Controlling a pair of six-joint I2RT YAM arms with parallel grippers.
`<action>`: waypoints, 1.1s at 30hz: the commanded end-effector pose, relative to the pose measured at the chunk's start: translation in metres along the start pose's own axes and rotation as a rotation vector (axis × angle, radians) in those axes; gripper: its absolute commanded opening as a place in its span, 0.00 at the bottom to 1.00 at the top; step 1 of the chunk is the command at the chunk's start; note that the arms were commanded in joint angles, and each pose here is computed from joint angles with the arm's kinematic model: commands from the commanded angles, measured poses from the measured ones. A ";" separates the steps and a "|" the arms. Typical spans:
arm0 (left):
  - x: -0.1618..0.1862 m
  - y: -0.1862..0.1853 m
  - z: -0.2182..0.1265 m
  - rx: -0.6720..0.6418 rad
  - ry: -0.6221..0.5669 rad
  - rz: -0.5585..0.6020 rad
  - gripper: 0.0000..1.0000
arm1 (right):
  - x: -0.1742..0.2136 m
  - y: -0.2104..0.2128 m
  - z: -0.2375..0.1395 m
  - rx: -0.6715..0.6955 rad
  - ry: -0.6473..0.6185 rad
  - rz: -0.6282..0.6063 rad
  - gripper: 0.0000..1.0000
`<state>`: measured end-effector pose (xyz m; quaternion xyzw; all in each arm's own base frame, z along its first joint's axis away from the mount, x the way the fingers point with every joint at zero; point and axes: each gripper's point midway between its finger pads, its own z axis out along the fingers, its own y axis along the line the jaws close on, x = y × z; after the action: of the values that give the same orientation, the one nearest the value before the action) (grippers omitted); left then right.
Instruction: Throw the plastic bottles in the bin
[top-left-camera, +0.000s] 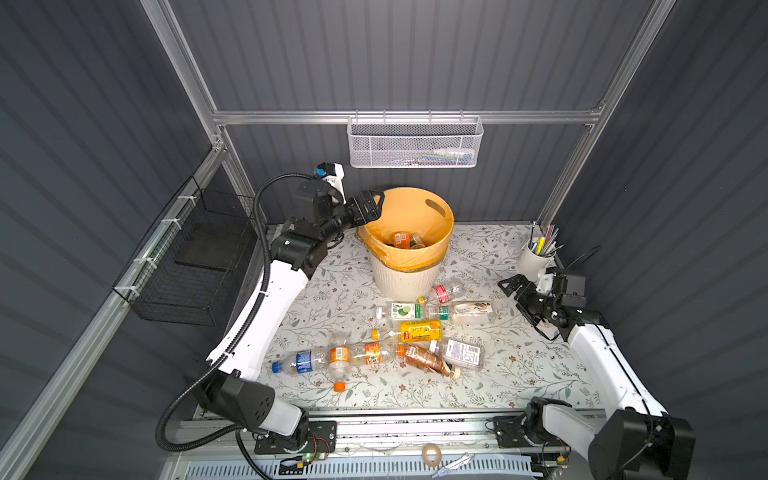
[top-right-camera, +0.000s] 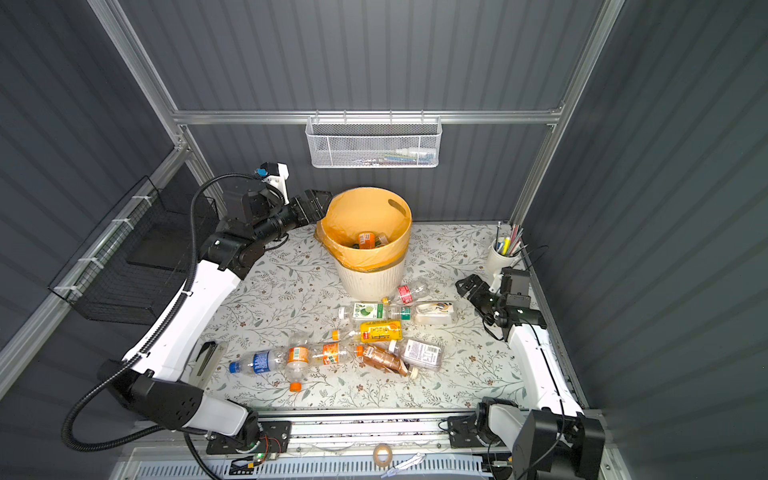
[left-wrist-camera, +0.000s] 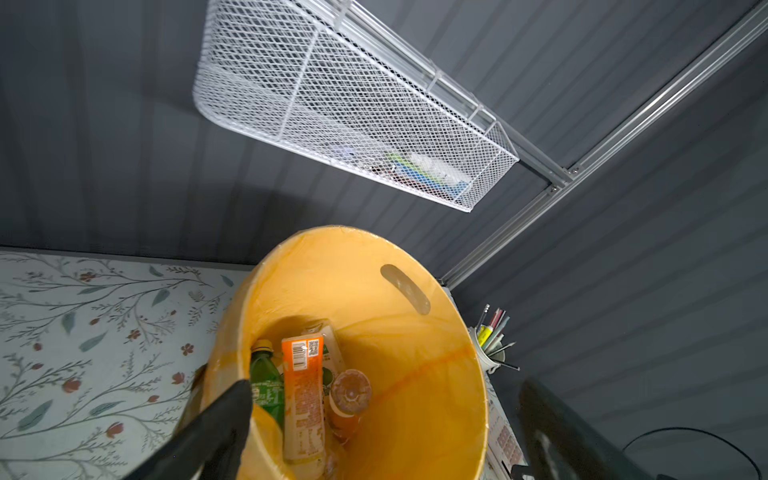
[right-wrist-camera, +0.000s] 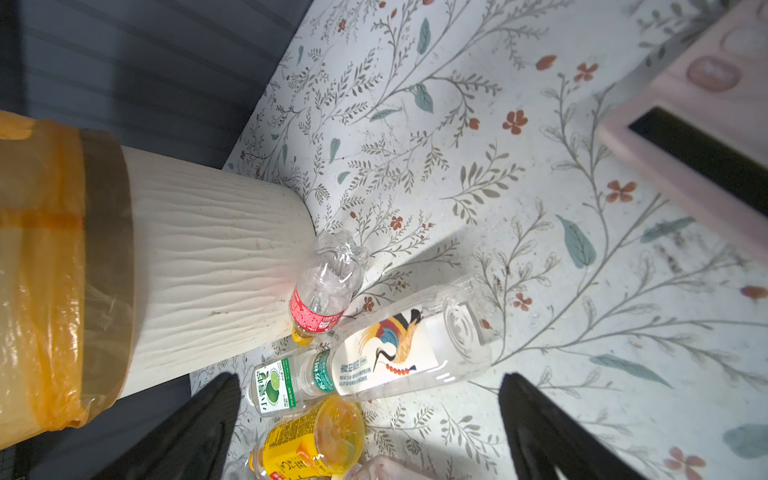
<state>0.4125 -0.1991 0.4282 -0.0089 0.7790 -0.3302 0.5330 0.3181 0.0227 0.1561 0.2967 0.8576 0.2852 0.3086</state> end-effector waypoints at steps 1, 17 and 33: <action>0.015 0.037 -0.001 -0.135 -0.002 0.019 1.00 | 0.010 -0.007 0.006 -0.005 0.018 0.081 0.99; 0.102 0.144 -0.032 -0.388 0.136 -0.122 1.00 | 0.077 -0.028 0.051 0.135 0.092 0.349 0.99; 0.117 0.163 -0.031 -0.431 0.179 -0.122 1.00 | 0.086 -0.028 0.076 0.229 0.069 0.487 0.99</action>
<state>0.3939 -0.1018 0.2587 -0.1391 0.8699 -0.1904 0.4333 0.2952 0.0885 0.0506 0.4960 0.8127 0.2658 0.1512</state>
